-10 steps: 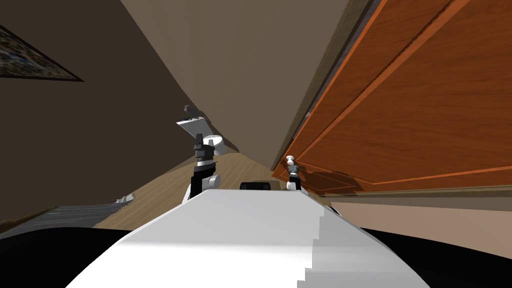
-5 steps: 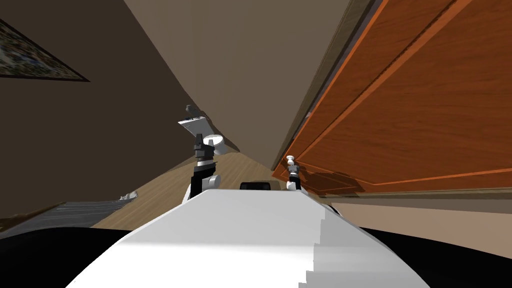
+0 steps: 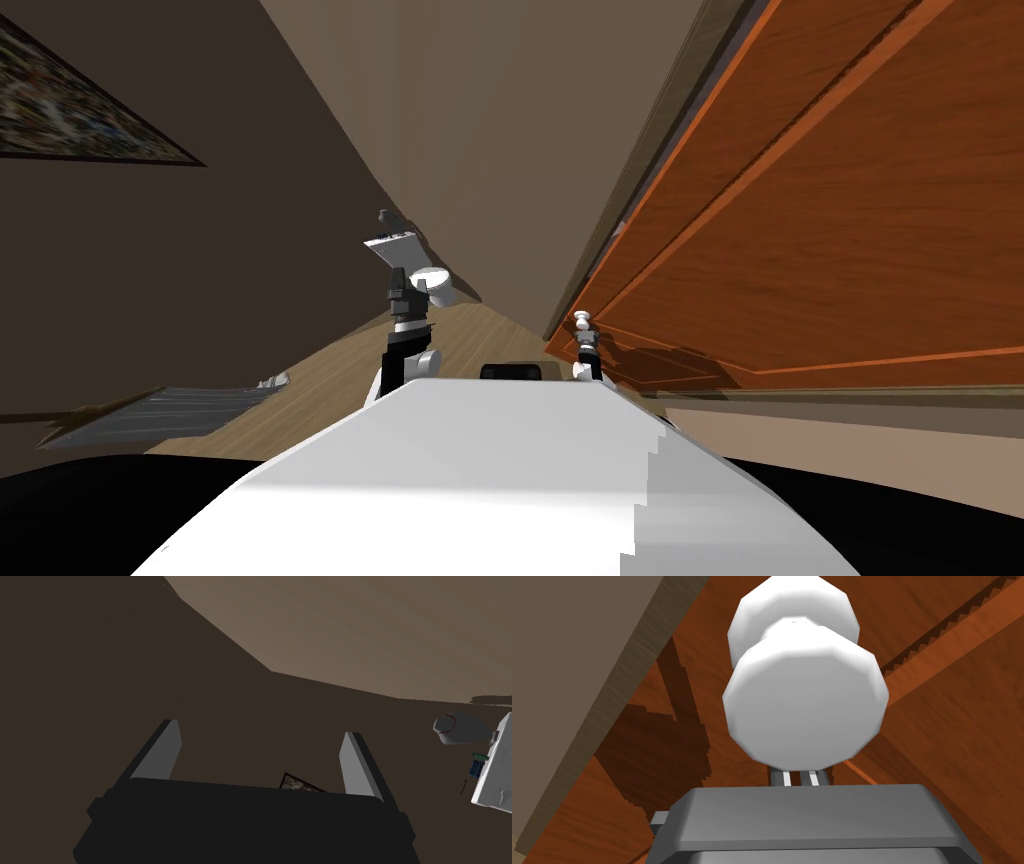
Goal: Pull the door open
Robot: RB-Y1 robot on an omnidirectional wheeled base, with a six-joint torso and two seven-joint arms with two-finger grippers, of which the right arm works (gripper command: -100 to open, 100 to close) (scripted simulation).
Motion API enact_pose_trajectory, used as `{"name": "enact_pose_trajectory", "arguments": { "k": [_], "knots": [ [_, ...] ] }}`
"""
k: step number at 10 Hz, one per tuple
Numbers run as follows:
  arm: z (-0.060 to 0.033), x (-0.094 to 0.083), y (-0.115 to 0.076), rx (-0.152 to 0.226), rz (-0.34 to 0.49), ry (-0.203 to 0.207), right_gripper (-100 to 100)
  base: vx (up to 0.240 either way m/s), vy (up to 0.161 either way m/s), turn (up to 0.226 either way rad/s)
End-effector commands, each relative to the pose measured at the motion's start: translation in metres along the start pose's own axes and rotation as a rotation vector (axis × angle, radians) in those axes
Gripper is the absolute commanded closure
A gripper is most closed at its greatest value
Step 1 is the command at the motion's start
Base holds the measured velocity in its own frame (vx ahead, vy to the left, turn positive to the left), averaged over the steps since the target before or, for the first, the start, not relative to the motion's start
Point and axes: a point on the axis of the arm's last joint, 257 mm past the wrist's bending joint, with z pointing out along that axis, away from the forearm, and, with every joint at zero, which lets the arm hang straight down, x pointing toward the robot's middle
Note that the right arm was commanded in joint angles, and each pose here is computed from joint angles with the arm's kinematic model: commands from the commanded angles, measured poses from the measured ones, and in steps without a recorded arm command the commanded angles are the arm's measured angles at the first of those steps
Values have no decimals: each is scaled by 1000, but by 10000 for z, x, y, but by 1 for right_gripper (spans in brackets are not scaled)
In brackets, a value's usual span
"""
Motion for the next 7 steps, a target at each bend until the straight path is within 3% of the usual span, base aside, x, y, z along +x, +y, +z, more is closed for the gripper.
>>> {"name": "enact_pose_trajectory", "arguments": {
  "k": [1,4,5,7],
  "knots": [
    [96,173,3,-17,10,42,100,0,0,0],
    [96,166,12,-22,58,39,100,-21,-7,45],
    [16,5,-65,-8,87,-9,-100,-52,-18,17],
    [30,63,-111,-14,156,-10,-100,-123,-5,-15]
  ]
}}
